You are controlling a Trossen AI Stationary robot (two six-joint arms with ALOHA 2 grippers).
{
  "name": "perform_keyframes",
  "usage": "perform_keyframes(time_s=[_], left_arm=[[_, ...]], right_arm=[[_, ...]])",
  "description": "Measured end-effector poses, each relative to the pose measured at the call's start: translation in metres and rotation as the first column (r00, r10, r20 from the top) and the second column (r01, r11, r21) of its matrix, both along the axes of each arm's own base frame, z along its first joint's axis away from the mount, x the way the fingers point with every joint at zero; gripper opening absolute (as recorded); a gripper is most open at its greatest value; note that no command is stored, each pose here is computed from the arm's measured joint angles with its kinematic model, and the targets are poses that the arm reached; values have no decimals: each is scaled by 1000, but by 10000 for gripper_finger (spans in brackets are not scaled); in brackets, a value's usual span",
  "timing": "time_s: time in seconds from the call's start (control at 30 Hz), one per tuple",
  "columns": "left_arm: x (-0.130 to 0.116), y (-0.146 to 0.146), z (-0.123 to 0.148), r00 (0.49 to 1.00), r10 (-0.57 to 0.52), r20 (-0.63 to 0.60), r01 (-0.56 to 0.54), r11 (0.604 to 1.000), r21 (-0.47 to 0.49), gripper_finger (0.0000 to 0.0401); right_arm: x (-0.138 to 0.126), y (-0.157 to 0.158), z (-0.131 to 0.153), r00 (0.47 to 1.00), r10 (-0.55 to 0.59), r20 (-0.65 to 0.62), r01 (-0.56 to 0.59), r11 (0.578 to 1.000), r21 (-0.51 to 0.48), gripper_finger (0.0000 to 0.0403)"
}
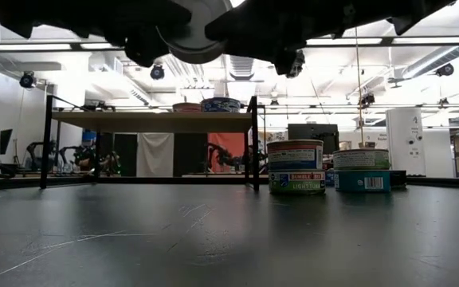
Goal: Stack canned seafood by type on shelf
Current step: Put the green/white tuna can on the shelf
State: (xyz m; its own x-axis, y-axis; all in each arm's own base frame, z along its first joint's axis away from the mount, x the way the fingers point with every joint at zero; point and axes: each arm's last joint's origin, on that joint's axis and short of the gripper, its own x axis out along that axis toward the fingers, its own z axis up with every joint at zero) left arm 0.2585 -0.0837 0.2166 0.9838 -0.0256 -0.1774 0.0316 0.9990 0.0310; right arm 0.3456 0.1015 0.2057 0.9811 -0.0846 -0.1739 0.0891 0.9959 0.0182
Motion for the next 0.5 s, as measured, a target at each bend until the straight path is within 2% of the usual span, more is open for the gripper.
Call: perform_keyframes(time_s=[0.1, 0.2, 0.27, 0.3, 0.4, 0.5], left_arm=[[0, 0, 3, 1000, -4, 22, 4, 1000, -8, 228], [-2, 0, 3, 1000, -6, 21, 6, 1000, -15, 176], [-3, 1, 2, 1000, 2, 19, -1, 1000, -27, 126], [-3, 1, 1, 1000, 2, 15, -2, 1000, -28, 120], [-4, 2, -1, 1000, 24, 3, -24, 999, -43, 122], [-6, 4, 3, 997, 79, 11, -78, 993, -94, 122]], right_arm=[[1, 1, -4, 1000, 4, -13, -4, 1000, -2, 131], [2, 1, -7, 1000, 3, -24, -3, 1000, -6, 133], [2, 1, -7, 1000, 2, -22, -2, 1000, 0, 162], [2, 1, -7, 1000, 2, -15, -2, 1000, 6, 184], [2, 1, -6, 1000, 6, -12, -6, 1000, -10, 243], [0, 0, -4, 1000, 5, -20, -6, 999, -42, 281]])
